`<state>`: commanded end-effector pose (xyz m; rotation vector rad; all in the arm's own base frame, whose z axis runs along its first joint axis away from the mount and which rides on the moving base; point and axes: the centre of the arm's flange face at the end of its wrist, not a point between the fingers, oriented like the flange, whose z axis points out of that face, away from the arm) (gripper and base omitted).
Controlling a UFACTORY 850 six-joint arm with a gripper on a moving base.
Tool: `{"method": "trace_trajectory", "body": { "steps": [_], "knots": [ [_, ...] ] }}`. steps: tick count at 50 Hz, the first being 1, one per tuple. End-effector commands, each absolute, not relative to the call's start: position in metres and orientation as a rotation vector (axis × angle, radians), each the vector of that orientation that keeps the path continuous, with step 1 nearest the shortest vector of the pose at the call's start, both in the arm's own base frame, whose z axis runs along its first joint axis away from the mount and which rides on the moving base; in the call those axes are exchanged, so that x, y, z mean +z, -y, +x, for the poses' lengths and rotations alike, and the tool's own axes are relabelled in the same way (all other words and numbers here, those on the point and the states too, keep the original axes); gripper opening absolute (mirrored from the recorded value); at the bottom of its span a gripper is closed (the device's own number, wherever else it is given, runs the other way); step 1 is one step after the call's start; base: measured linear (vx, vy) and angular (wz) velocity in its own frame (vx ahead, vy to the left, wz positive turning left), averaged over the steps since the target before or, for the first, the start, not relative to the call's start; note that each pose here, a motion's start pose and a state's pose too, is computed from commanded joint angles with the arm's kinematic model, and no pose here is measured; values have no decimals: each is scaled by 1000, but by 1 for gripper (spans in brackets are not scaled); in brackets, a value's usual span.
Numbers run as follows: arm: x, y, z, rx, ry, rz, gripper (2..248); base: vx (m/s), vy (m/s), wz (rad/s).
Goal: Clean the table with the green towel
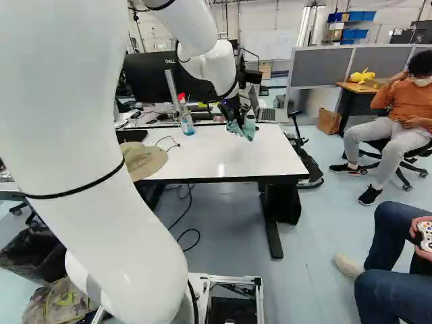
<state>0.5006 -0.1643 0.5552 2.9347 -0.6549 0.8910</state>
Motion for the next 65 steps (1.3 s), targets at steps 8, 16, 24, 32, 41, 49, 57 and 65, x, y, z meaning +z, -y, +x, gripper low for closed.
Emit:
{"method": "trace_trajectory", "body": {
  "steps": [8,16,24,32,41,49,57,65],
  "knots": [
    [555,176,501,890,683,2922,62,0,0,0],
    [555,187,503,891,709,2910,62,0,0,0],
    [555,198,505,891,733,2898,62,0,0,0],
    [555,208,508,892,754,2888,62,0,0,0],
    [555,222,516,896,776,2875,62,0,0,0],
    [554,234,528,902,790,2865,62,0,0,0],
    [553,242,541,911,794,2859,62,0,0,0],
    [553,250,556,922,794,2854,62,0,0,0]
  ]
}}
